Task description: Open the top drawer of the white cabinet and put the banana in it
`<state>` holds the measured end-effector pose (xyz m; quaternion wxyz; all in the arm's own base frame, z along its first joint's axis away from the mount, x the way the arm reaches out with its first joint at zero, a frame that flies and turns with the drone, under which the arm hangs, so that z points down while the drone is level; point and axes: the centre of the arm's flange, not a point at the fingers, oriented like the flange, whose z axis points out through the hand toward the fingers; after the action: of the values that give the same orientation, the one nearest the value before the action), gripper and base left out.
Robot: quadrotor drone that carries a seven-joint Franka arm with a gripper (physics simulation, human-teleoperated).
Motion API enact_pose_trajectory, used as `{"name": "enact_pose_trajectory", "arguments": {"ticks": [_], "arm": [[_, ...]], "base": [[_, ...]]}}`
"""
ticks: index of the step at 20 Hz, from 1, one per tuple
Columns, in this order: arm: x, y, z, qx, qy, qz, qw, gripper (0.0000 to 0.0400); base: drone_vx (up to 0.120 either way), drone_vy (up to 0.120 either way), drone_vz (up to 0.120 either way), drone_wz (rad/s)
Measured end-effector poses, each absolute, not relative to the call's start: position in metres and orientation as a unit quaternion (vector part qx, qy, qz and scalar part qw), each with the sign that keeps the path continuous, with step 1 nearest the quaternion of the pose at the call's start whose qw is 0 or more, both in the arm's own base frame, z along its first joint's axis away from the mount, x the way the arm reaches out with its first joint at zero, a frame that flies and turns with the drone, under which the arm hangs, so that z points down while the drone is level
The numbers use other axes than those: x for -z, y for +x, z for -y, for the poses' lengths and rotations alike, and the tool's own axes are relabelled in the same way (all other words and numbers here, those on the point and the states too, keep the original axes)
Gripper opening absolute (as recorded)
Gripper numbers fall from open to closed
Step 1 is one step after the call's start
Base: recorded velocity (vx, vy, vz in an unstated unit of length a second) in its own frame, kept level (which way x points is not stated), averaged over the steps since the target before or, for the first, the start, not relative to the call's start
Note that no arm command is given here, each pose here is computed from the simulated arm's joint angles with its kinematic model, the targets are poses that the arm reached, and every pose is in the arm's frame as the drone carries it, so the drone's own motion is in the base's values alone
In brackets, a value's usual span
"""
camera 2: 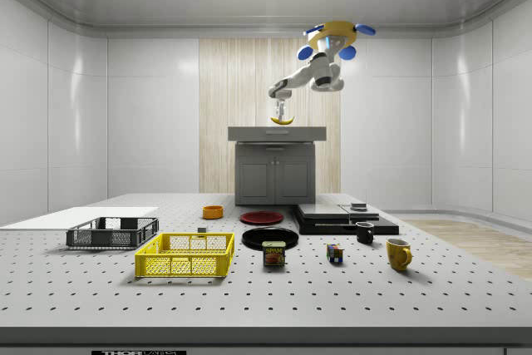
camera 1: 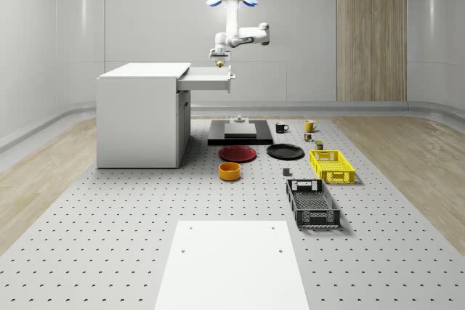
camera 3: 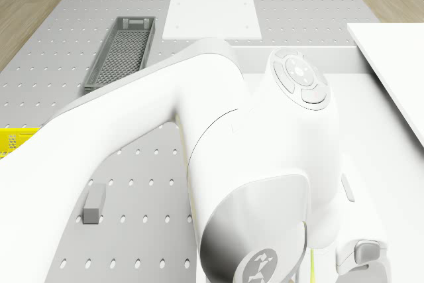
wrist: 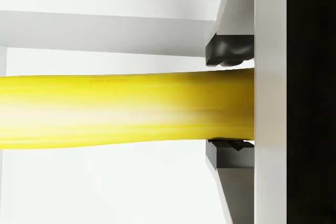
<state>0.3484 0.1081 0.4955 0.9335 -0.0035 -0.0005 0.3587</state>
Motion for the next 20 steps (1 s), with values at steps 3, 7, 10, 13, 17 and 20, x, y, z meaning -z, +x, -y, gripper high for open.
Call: {"name": "enact_pose_trajectory", "arguments": {"ticks": [3,7,10,13,17,20], "arm": [[-0.496,0.3484,-0.108,-0.359,-0.004,0.001,0.933,0.0189],[-0.496,0.3484,-0.108,-0.359,-0.004,0.001,0.933,0.0189],[-0.496,0.3484,-0.108,-0.359,-0.004,0.001,0.933,0.0189],[-0.503,0.3484,-0.108,-0.357,-0.004,0.001,0.934,0.0189],[-0.519,0.3483,-0.108,-0.358,-0.004,0.001,0.934,0.0189],[-0.530,0.3483,-0.108,-0.358,-0.004,0.001,0.934,0.0189]], "base": [[0.000,-0.120,0.000,0.000],[0.000,-0.120,0.000,0.000],[0.000,-0.080,0.000,0.000],[0.000,0.000,0.000,0.000],[0.000,0.000,0.000,0.000],[0.000,0.000,0.000,0.000]]}}
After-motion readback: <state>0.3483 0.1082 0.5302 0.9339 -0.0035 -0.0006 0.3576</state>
